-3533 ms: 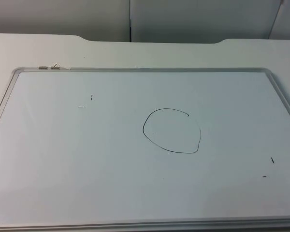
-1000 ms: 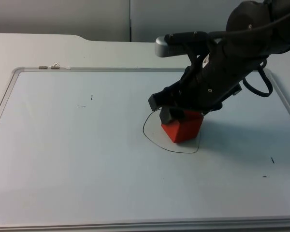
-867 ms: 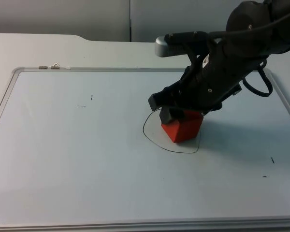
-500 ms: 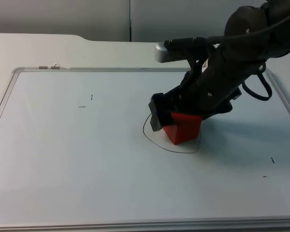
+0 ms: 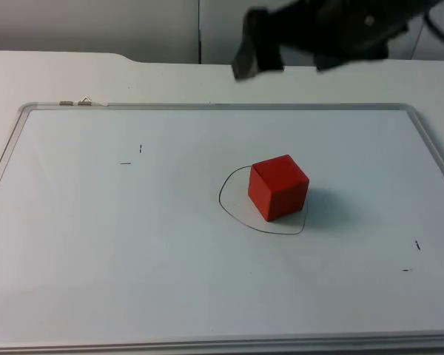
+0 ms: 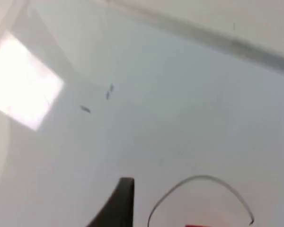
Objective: Pick up one cube with the left hand and another cube with the right hand. First place the cube in the right hand at the target position, then stack the cube in the left hand on top.
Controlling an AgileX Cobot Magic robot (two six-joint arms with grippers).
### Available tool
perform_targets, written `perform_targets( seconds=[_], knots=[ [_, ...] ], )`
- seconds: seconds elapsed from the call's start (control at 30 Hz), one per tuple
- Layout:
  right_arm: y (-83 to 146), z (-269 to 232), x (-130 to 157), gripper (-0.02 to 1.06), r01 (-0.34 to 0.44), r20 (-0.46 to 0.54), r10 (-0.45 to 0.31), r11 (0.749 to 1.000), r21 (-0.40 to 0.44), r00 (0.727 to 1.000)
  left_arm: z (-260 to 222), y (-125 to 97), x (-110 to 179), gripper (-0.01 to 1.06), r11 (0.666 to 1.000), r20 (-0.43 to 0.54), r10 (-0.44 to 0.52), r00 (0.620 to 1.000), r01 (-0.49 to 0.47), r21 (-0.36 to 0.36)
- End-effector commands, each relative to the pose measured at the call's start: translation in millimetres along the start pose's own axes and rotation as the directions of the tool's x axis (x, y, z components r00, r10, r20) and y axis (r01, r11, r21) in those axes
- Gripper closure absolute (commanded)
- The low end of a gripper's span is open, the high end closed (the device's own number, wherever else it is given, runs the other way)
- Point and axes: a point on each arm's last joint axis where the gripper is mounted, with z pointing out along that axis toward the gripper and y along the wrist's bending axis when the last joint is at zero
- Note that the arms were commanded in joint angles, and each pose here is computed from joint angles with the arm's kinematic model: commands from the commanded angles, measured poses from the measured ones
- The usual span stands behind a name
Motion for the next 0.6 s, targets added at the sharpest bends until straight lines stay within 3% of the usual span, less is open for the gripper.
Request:
perform_targets(
  seconds=[0.0,0.07,0.17,0.2,0.3,0.57],
  knots=[
    [6,-48,-19,0.08,0.055,0.109,-0.054,0.998,-0.009,0.993,-1,0,-1,1.05,1.0,0.025,-0.007,1.0,0.007,0.006],
    [10,-96,-31,0.08,0.104,0.219,-0.101,0.995,-0.003,0.971,-1,0,-1,1.05,1.0,0.025,-0.007,1.0,0.007,0.006],
    [14,-173,-37,0.08,0.175,0.385,-0.173,0.984,0.029,0.907,-1,0,-1,1.05,1.0,0.025,-0.007,1.0,0.007,0.006],
    [14,-173,-37,0.08,0.175,0.385,-0.173,0.984,0.029,0.907,-1,0,-1,1.05,1.0,0.025,-0.007,1.0,0.007,0.006],
    [17,-242,-29,0.08,0.228,0.507,-0.232,0.971,0.071,0.83,-1,0,-1,1.05,1.0,0.025,-0.007,1.0,0.007,0.006],
    [16,-307,5,0.08,0.256,0.589,-0.279,0.959,0.124,0.759,-1,0,-1,1.05,1.0,0.025,-0.007,1.0,0.007,0.006]
  ],
)
